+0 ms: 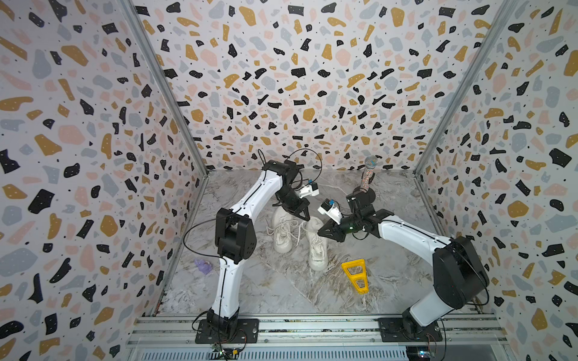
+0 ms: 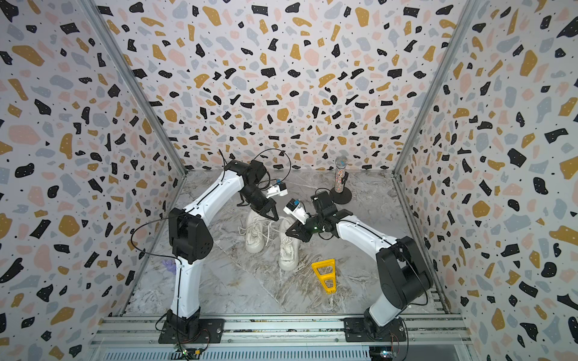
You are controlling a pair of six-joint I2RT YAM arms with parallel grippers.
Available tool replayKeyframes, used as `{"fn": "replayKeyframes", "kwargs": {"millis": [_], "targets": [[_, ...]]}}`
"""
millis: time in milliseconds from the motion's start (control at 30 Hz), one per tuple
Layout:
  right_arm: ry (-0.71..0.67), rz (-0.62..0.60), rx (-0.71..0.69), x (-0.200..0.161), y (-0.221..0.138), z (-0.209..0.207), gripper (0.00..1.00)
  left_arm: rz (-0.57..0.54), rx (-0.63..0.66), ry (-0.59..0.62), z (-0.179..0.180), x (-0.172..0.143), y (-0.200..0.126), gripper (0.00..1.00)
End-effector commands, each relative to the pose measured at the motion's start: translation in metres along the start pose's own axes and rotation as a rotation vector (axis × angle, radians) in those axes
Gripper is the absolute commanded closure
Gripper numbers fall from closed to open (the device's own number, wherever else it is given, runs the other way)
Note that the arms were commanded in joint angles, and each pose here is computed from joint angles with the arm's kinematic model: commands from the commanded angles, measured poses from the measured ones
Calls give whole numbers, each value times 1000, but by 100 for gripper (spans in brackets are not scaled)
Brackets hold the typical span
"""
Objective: Tie the shoes
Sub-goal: Cross the shoelace with the shoelace.
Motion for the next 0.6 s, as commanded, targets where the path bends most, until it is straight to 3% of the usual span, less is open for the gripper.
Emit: {"fn": "replayKeyframes", "kwargs": {"millis": [0, 267, 567], "targets": [[-29, 19, -121, 4, 3, -19, 88, -10, -71, -24, -18, -6, -10, 100], [-55, 59, -289, -4, 2, -47, 84, -15, -87, -35, -18, -1, -9, 100], [-84, 8, -295, -2, 9, -50, 75, -13, -126, -50, -21, 0, -6, 100]]}}
Point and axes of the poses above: each gripper's point midway between its finger pads, its own y axis out along the fingers, its own z axis along the line the jaws close on, x = y × z, the point moved 2 cm from there along -y, back along the fingers, and after that the axes turned 13 degrees about -y, right-handed, at the moved point
